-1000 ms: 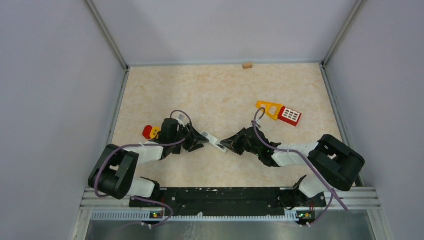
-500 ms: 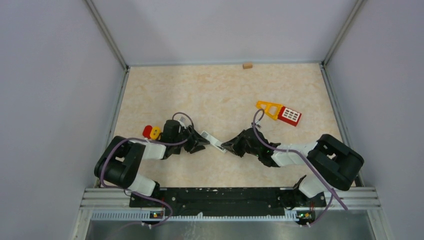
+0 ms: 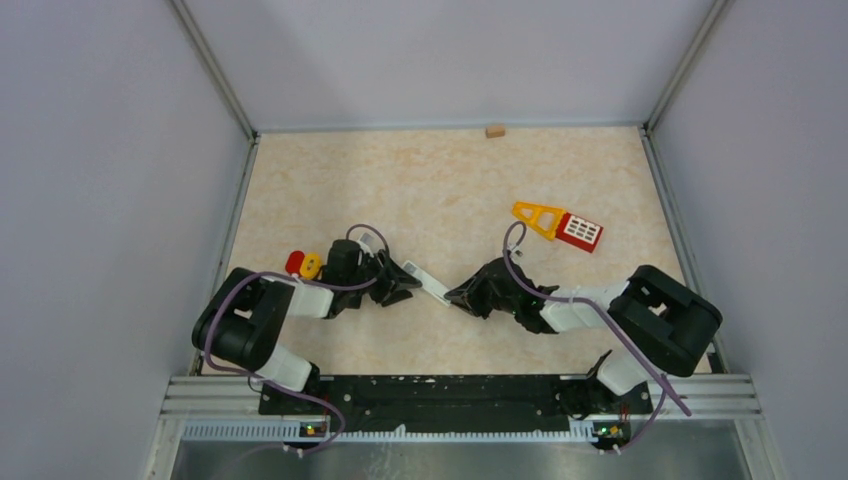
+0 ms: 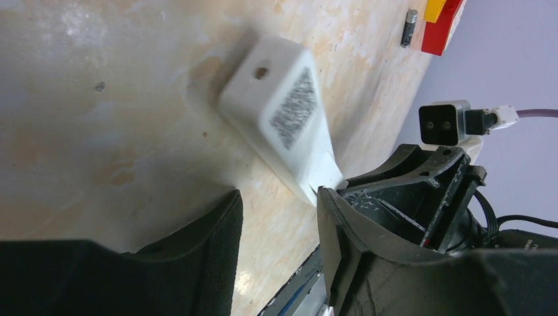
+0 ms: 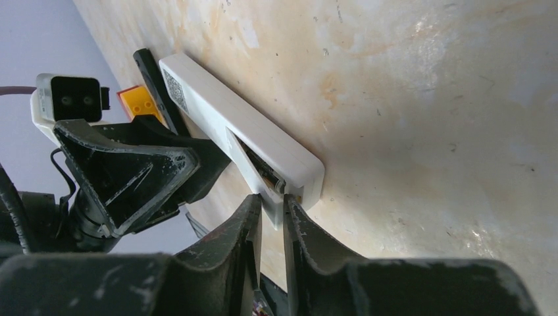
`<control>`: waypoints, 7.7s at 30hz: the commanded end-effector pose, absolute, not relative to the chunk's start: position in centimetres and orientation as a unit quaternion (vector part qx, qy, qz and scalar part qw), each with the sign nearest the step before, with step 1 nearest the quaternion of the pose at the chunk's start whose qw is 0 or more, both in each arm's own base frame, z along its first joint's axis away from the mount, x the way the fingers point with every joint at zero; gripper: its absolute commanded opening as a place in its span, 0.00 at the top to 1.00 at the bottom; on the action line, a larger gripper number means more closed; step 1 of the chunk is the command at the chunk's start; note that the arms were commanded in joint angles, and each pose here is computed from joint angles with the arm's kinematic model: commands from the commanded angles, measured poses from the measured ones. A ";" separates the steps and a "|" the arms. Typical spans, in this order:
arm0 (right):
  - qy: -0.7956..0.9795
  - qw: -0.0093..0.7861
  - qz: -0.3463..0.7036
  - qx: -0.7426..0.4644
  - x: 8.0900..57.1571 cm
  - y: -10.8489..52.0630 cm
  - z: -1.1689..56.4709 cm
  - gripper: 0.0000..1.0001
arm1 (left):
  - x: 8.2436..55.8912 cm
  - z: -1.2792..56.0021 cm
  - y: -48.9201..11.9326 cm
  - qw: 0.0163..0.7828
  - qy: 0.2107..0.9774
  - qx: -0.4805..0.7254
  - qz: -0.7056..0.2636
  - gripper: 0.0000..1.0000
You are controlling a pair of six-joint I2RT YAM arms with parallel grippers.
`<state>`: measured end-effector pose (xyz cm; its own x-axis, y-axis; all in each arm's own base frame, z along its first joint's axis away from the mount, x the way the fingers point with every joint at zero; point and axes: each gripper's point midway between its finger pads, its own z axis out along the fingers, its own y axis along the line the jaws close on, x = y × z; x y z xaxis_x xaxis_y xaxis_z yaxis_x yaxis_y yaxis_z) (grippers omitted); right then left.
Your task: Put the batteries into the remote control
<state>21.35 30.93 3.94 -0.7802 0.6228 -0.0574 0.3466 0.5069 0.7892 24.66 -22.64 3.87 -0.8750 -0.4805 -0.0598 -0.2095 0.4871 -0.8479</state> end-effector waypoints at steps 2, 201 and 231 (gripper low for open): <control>0.860 0.170 0.393 0.276 21.1 31.2 4.0 0.76 | 24.8 4.0 -23.0 0.150 0.847 -0.195 -0.472 0.51; 0.836 0.119 0.332 0.421 28.7 34.2 1.3 0.95 | 30.7 -1.4 -17.0 0.185 0.934 -0.142 -0.270 0.66; 0.872 0.209 0.383 0.221 25.5 32.0 7.4 0.59 | 36.6 7.5 -16.9 0.267 0.900 -0.092 -0.333 0.36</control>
